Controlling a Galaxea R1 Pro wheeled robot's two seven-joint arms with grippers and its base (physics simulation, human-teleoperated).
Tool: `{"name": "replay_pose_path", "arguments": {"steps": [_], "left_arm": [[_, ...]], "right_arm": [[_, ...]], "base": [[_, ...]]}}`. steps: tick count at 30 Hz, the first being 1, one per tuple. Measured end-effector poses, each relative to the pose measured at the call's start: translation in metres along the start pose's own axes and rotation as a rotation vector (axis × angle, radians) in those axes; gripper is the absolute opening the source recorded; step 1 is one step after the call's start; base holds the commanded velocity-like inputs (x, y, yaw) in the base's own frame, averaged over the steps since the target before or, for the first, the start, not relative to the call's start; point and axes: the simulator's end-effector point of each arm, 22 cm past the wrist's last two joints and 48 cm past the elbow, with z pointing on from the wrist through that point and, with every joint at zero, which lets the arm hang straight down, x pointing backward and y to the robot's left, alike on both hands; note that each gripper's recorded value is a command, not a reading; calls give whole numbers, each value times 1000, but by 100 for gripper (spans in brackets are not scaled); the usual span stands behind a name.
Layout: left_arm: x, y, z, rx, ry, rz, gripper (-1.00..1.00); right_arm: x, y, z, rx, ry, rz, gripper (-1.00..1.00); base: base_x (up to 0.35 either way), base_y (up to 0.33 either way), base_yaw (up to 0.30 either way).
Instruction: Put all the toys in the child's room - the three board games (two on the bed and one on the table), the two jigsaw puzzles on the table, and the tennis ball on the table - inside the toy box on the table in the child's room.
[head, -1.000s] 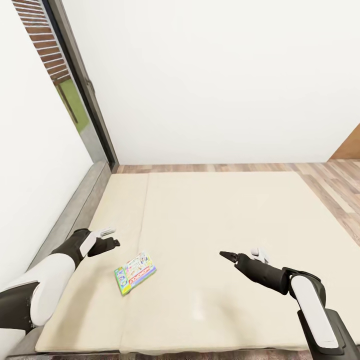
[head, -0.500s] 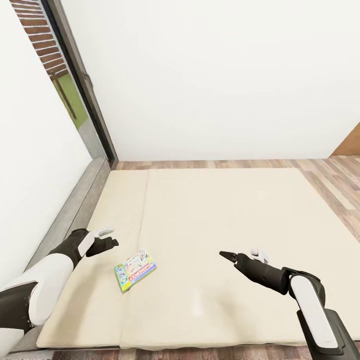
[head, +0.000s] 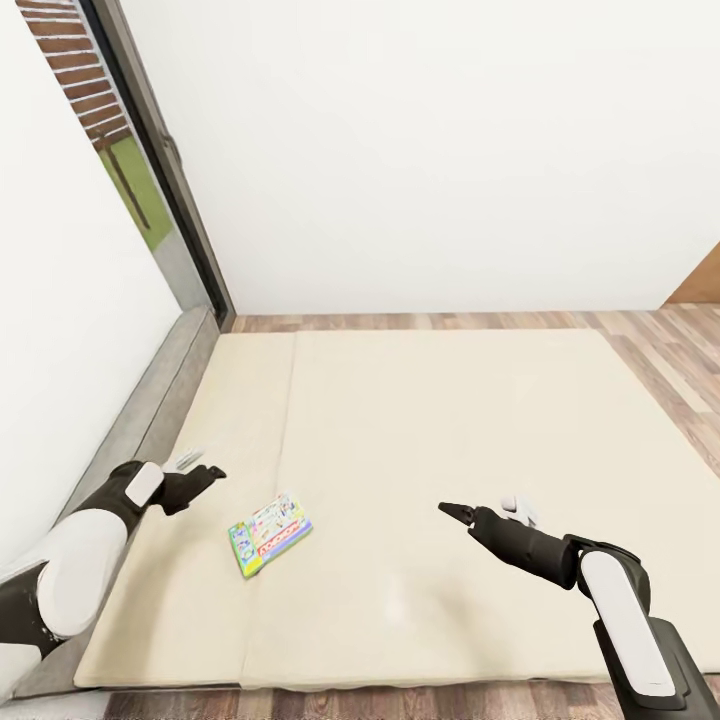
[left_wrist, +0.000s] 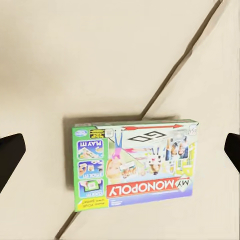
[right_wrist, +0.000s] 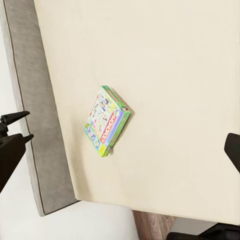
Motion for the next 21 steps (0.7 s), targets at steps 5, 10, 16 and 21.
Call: {"name": "replay_pose_path", "arguments": {"steps": [5,10,16,21], "left_arm": [[1,2,3,7,1,-37,100],[4,4,7,6,7,-47,100],[8,6,12,2,16,-51,100],[10,7,16,-2,20,-53,100]], "right_arm": [[2,-3,2,4,5,4,100],[3,-6,4,8,10,9,100],[5,-10,7,14,16,15,100],[7,-14,8,19,21,19,100]], "base": [[0,0,0],[0,0,0],[0,0,0],[0,0,0]]}}
